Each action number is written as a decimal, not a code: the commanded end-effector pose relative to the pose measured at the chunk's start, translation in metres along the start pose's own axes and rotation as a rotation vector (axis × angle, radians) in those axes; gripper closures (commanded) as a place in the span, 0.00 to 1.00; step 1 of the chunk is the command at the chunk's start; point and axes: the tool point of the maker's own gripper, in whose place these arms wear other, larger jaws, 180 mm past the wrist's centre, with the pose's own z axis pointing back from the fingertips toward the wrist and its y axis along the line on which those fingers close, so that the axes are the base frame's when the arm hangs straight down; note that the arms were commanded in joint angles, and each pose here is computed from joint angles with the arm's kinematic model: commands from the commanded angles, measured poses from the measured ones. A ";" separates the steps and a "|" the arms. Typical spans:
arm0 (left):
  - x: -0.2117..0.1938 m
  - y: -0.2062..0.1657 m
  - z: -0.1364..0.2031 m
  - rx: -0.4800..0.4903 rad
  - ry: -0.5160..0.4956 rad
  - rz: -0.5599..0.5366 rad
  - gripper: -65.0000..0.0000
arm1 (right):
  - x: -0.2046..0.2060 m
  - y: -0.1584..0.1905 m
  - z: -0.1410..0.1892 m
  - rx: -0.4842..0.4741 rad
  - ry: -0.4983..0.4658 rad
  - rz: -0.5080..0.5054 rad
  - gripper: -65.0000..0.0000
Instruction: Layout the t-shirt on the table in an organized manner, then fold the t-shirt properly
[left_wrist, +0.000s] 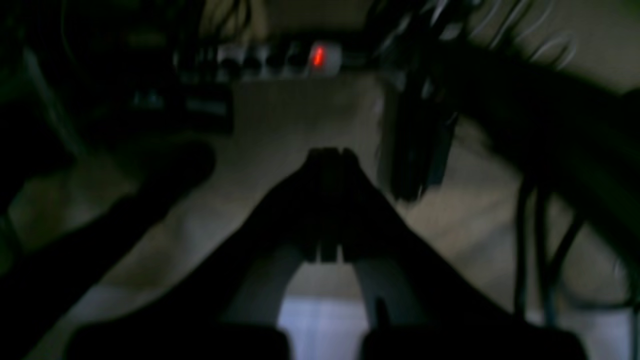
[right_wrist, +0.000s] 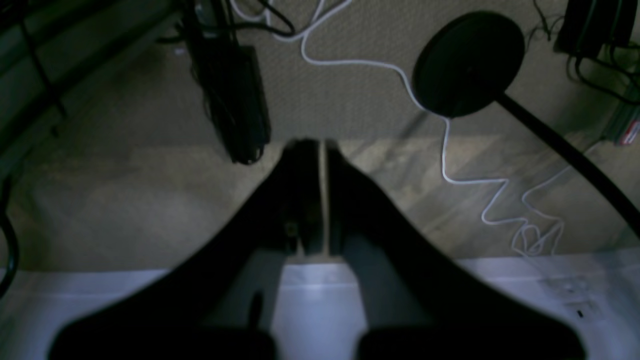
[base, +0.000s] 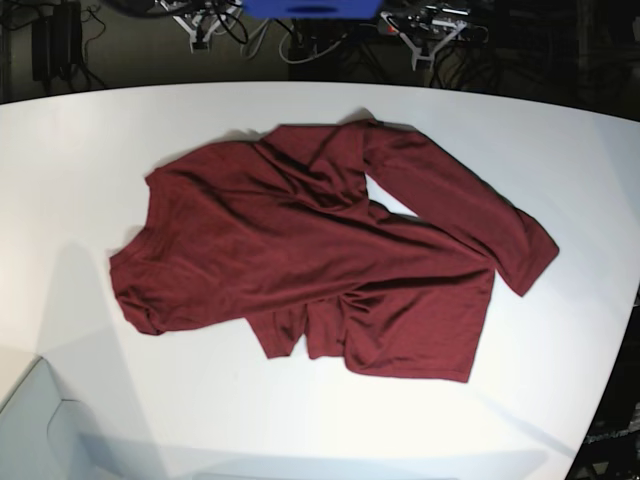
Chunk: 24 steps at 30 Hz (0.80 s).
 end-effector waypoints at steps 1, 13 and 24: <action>-0.002 -0.001 0.000 -0.001 0.009 -0.003 1.00 | 0.000 0.001 0.000 0.005 0.001 -0.002 1.00; 0.017 0.010 0.001 0.017 -0.034 -0.005 1.00 | 0.001 -0.004 0.000 -0.001 -0.002 0.007 1.00; -0.006 0.009 0.010 0.010 -0.078 -0.001 1.00 | -0.010 -0.036 0.011 -0.049 -0.105 0.023 1.00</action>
